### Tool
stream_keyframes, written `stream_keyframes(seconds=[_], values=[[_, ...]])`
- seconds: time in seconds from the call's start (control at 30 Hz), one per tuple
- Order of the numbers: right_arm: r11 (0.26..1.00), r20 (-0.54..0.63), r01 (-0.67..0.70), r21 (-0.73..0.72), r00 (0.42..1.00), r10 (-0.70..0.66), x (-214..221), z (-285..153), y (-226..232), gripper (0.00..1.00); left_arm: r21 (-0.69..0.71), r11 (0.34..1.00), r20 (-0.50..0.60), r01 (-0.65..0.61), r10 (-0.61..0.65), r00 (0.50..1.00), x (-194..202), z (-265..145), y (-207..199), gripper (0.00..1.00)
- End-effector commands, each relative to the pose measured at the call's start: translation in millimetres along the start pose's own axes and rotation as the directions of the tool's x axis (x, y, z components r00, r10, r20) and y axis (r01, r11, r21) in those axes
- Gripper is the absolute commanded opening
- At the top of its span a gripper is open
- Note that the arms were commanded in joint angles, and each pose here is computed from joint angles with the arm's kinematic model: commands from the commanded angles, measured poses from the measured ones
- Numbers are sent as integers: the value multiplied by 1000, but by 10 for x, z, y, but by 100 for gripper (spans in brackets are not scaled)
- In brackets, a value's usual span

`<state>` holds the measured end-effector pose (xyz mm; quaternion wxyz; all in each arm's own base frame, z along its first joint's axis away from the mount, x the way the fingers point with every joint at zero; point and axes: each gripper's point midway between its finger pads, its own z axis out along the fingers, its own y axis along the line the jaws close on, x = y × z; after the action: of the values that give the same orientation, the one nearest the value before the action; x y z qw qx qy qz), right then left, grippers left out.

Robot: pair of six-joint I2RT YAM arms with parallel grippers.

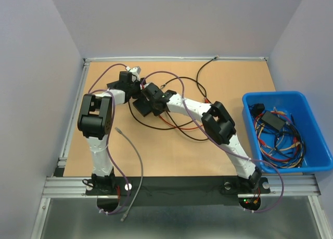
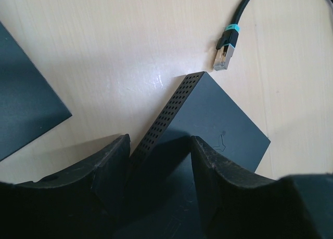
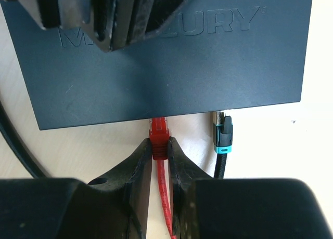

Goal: Insert the plug into the switch port

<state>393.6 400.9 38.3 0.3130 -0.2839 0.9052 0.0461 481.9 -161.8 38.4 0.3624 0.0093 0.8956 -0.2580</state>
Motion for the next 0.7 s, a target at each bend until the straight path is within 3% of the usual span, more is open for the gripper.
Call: stream_keyframes(seconds=[0.0, 0.37, 0.67], values=[[998, 257, -63, -20, 964, 66, -870, -149, -62, 1, -40, 999, -213, 24, -32, 976, 671, 39, 37, 58], [994, 403, -93, -62, 909, 110, -1510, -446, -98, 0, -43, 999, -232, 7, -17, 973, 716, 64, 11, 57], [991, 431, -109, -73, 893, 130, -1492, -325, -165, 0, -41, 999, -265, -9, -2, 964, 828, 78, -31, 57]])
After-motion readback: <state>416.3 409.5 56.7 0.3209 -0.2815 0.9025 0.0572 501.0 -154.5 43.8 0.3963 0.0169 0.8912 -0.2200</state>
